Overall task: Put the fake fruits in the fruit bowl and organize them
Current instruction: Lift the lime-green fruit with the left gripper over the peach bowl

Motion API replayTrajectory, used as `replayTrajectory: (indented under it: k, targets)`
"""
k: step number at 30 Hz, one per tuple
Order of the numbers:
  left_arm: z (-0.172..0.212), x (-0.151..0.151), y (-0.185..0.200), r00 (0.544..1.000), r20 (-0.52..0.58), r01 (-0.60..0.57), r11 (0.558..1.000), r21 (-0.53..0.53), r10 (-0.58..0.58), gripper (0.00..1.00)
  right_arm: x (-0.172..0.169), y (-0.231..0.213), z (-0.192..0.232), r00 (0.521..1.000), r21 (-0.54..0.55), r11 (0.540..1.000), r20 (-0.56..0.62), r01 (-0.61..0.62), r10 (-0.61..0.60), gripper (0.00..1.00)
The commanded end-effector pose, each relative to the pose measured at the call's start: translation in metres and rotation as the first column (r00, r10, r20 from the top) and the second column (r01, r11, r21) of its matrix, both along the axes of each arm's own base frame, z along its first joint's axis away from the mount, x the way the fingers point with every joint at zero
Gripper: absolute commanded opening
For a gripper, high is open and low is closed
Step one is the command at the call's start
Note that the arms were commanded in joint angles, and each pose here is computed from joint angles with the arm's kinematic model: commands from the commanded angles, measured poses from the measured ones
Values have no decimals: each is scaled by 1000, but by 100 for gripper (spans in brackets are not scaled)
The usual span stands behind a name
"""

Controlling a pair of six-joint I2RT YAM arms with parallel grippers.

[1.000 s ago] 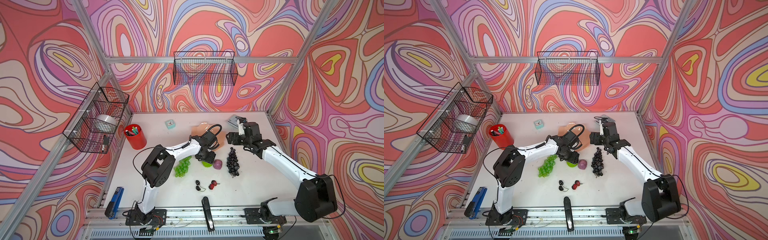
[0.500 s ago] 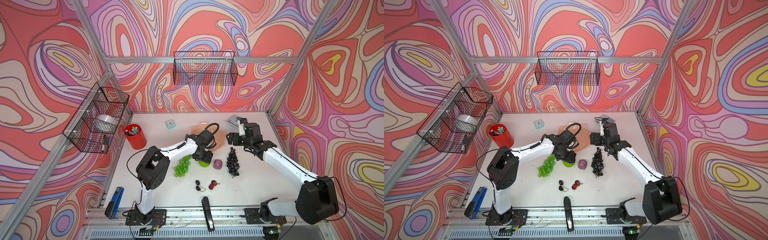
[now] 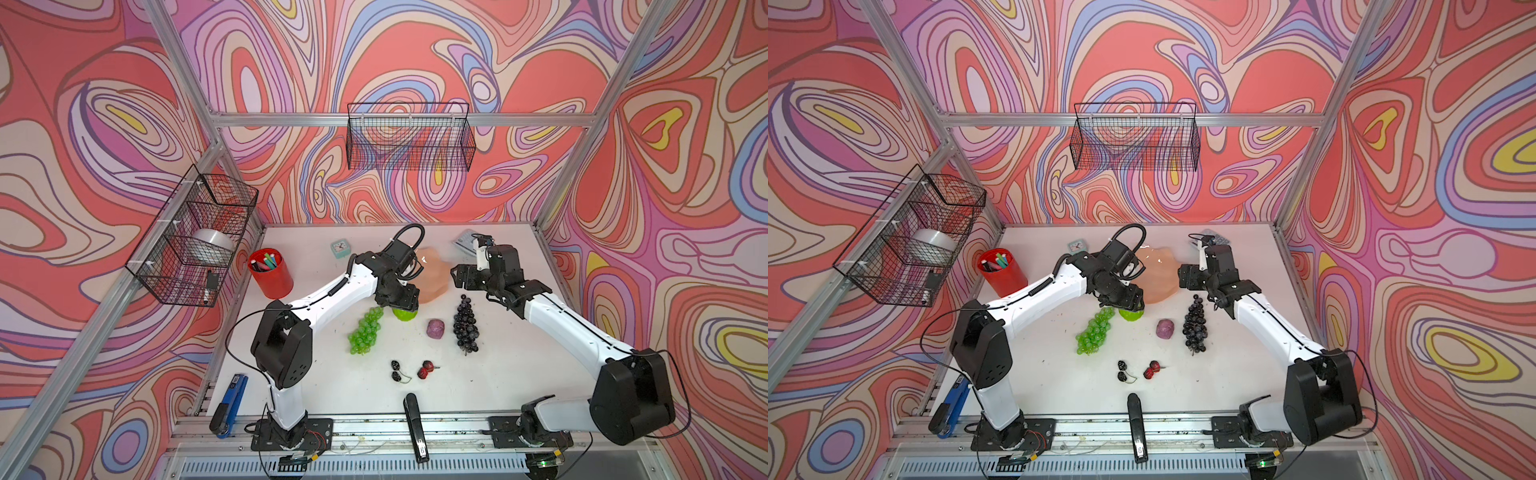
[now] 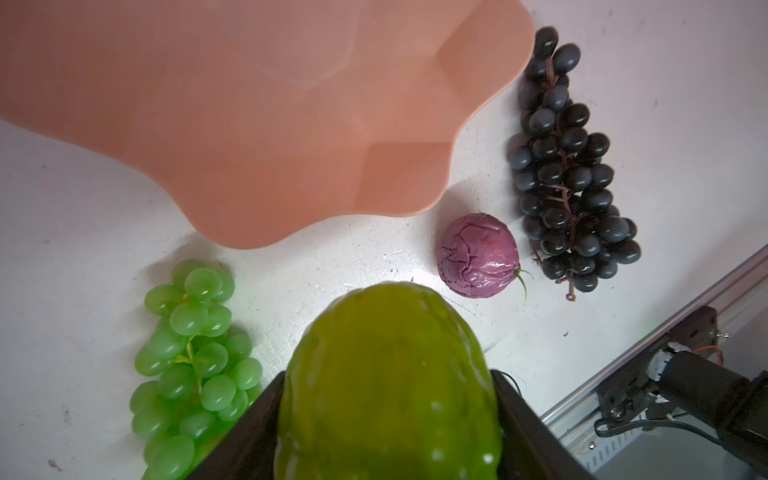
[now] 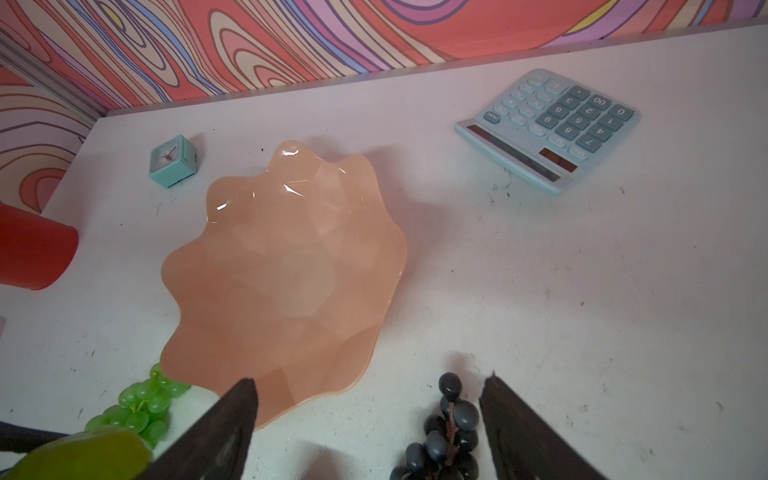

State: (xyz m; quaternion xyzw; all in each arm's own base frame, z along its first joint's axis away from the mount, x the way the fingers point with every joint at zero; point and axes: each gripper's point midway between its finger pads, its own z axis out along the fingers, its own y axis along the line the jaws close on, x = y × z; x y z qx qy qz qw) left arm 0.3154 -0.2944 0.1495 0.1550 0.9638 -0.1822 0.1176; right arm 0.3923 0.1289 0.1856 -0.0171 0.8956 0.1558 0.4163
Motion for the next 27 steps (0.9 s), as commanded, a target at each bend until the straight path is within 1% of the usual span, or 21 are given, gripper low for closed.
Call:
replayTrajectory:
  k: [1,3,6,8,12,15,17,20,27]
  targets:
    - [28,15,-2,1000,24,-16,998,-61,17,51,5,5,6,1000,24,1000,3,-8,8,86]
    - [34,33,-6,999,49,-13,997,-71,17,51,4,6,7,1000,27,1000,3,-11,11,85]
    - [33,62,-13,997,77,-9,998,-63,14,51,2,6,7,1000,23,1000,-6,-18,18,85]
    - [24,81,-18,997,77,-10,998,-58,14,51,-2,6,6,1000,21,1000,-15,-20,20,85]
    - [13,118,-24,992,121,-25,999,-47,31,51,-11,7,5,999,13,1000,-35,-28,28,84]
    - [1,141,-24,987,156,-42,999,-14,44,51,-21,13,2,998,-26,999,-49,-44,42,84]
    - [-9,152,-22,984,172,-55,998,25,50,51,-27,18,-3,996,-40,997,-67,-59,56,83]
    - [-20,163,-21,980,191,-58,997,54,46,51,-39,28,-14,991,-59,995,-112,-77,70,83]
    - [-49,181,-14,977,200,-98,992,84,79,51,-68,57,-38,975,-110,984,-188,-139,117,83]
